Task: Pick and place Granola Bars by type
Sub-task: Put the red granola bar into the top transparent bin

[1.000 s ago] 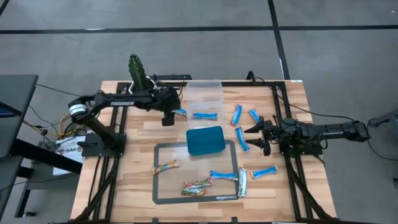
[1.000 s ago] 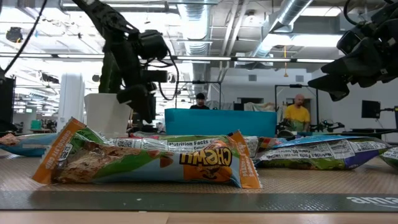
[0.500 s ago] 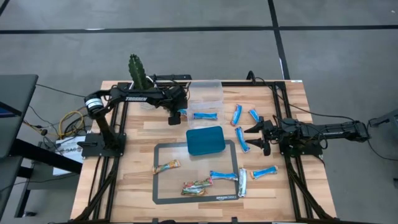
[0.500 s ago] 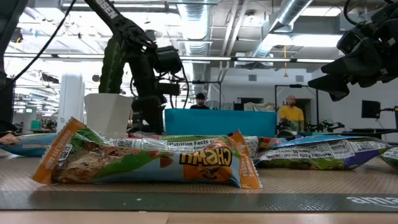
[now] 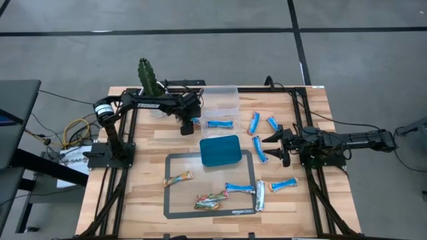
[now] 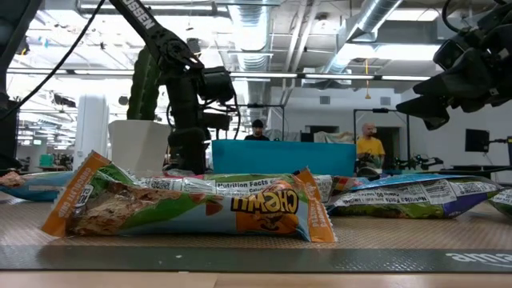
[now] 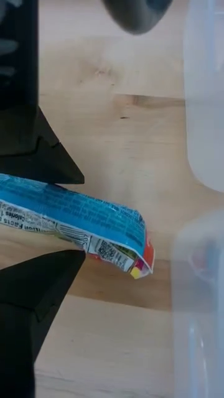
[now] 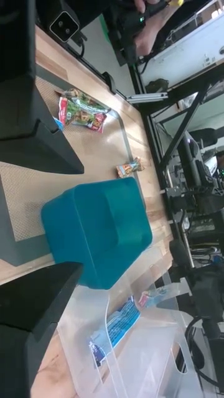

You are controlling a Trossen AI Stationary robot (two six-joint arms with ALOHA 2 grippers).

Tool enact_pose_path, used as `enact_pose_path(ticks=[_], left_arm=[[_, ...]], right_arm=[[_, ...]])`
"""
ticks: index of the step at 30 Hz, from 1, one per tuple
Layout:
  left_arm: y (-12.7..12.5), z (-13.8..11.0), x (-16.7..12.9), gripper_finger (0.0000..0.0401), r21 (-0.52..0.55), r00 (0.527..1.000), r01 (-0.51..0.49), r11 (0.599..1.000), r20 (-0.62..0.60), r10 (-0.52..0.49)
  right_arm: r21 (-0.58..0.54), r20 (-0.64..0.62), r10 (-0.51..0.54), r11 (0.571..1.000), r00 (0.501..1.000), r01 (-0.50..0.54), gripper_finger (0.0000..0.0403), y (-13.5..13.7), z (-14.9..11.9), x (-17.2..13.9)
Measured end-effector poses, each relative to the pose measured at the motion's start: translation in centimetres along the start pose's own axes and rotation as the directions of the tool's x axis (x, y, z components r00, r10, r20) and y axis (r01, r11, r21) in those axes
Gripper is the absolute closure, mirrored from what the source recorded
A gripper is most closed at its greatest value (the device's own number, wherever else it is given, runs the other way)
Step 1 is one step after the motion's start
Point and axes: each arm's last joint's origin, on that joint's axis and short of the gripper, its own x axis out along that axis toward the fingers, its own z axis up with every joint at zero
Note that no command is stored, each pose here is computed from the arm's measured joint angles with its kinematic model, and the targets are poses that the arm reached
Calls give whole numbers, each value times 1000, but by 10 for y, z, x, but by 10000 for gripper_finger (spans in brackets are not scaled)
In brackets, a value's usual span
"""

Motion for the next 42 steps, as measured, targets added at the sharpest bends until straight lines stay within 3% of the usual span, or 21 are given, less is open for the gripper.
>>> enact_pose_path(ticks=[11, 15, 20, 24, 28, 34, 42], left_arm=[[1, -1, 0, 355, -77, 1000, -4, 997, -5, 3], [1, -1, 0, 382, -97, 1000, -7, 995, -5, 7], [2, 1, -3, 375, -149, 1000, -20, 989, 14, 22], [8, 1, -16, 365, -220, 995, -82, 972, 32, 91], [17, -1, -37, 366, -350, 984, -135, 927, 61, 166], [32, -6, -74, 376, -526, 958, -132, 840, 151, 245], [44, 2, -102, 374, -568, 903, -102, 817, 292, 316]], right_arm=[[0, 0, 0, 1000, 1000, 0, 168, 0, 0, 0], [0, 0, 0, 1000, 1000, 0, 168, 0, 0, 0], [0, 0, 0, 1000, 1000, 0, 168, 0, 0, 0], [0, 0, 0, 1000, 1000, 0, 168, 0, 0, 0], [0, 0, 0, 1000, 1000, 0, 168, 0, 0, 0], [0, -1, -1, 1000, 1000, 1, 168, 0, 0, 0], [0, 0, 0, 1000, 1000, 0, 168, 0, 0, 0]])
